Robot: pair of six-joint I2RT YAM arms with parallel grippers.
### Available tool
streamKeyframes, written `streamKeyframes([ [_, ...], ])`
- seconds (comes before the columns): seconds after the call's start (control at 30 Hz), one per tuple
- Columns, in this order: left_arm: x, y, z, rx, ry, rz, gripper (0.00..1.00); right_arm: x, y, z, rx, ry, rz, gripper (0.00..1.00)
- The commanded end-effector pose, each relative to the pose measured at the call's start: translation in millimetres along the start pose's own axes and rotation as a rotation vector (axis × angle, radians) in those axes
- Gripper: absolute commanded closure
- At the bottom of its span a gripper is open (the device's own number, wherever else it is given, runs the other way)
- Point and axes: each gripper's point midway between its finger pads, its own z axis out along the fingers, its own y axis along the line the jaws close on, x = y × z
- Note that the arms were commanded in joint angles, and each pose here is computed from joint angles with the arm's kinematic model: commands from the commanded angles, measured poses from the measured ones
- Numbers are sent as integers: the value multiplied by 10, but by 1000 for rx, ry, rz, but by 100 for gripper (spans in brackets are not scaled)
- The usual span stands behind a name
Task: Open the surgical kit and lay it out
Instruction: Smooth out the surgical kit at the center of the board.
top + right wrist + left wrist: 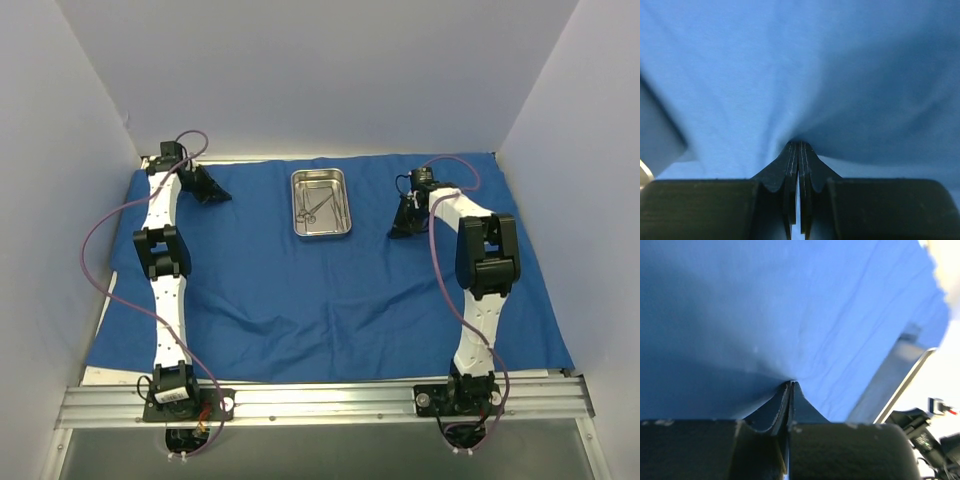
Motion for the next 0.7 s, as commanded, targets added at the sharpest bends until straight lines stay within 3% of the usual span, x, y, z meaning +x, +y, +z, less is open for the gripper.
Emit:
streamKeyframes([
  [0.0,-276,142,259,47,-81,31,98,443,9,307,-6,181,44,100],
  [0.1,-428,-166,-90,55,-167,105,98,308,73,238,-12,156,19,100],
  [0.13,-515,-442,-451,60,-239,156,98,269,72,213,-10,149,1,100],
  [0.2,-562,-278,-632,-71,-306,137,98,203,88,144,-5,135,-20,100],
  [0.23,-631,-546,-1037,-53,-394,192,98,155,108,106,-3,119,-32,100],
  [0.3,-581,-301,-1181,-196,-425,185,98,116,113,20,1,107,-57,100],
  [0.4,-376,-86,-1423,-329,-379,207,98,79,124,-121,7,92,-93,100],
  [0.53,115,294,-1313,-460,-174,205,98,66,125,-301,11,74,-127,100],
  [0.67,425,507,-1271,-554,-101,207,98,56,168,-493,13,49,-158,100],
])
